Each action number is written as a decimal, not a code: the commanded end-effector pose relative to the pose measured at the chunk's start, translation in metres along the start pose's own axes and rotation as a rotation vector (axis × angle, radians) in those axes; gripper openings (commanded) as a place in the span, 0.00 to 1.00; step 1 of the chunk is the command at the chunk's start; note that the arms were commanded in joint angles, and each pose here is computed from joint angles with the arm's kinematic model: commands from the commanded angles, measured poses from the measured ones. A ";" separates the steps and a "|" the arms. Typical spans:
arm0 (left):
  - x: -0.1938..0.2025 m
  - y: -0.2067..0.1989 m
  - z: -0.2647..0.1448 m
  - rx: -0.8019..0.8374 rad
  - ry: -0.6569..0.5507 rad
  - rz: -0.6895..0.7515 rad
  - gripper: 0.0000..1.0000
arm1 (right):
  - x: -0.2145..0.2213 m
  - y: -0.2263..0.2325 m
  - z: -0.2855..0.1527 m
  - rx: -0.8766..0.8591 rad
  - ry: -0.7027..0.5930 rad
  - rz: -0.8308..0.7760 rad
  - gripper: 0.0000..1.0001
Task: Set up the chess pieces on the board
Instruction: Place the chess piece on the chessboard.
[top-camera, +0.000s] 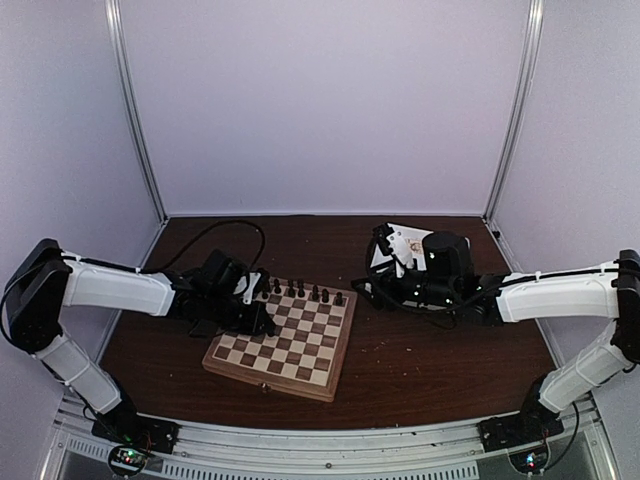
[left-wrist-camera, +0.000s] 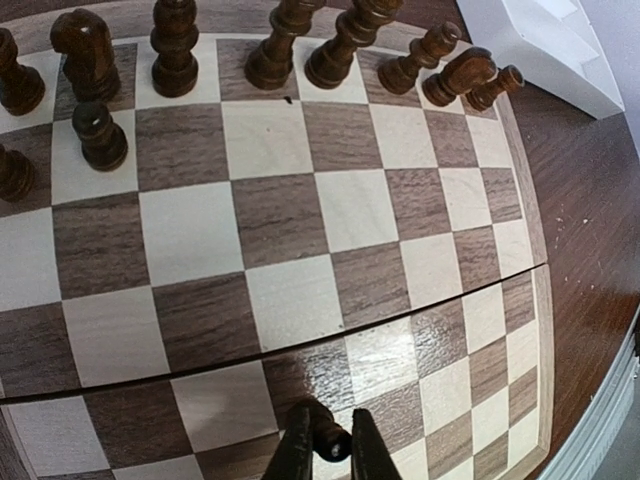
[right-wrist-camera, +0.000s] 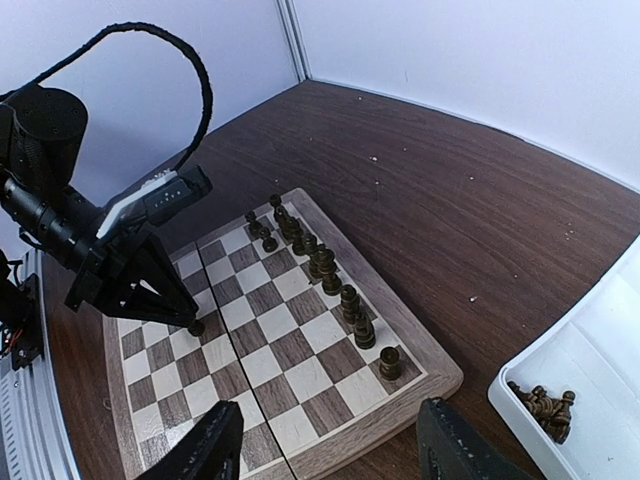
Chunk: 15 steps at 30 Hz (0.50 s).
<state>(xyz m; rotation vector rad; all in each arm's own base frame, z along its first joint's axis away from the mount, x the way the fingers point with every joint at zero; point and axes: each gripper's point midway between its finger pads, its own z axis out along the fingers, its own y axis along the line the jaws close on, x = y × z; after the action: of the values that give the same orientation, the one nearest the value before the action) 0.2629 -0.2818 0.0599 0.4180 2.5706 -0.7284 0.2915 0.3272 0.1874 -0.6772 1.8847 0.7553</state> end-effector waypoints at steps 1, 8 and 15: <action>-0.005 0.001 -0.004 -0.012 -0.048 0.042 0.15 | -0.009 -0.005 -0.003 0.021 -0.040 0.010 0.62; -0.010 0.000 -0.019 -0.034 -0.067 0.059 0.42 | -0.008 -0.004 -0.004 0.018 -0.036 0.013 0.62; -0.013 -0.005 -0.043 -0.136 -0.038 0.146 0.51 | -0.006 -0.004 -0.003 0.018 -0.032 0.017 0.62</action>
<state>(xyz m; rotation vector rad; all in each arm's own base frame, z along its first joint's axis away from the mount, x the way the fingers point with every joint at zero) 0.2573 -0.2681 0.0825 0.4752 2.5201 -0.6041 0.2922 0.3277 0.1897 -0.6701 1.8771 0.7611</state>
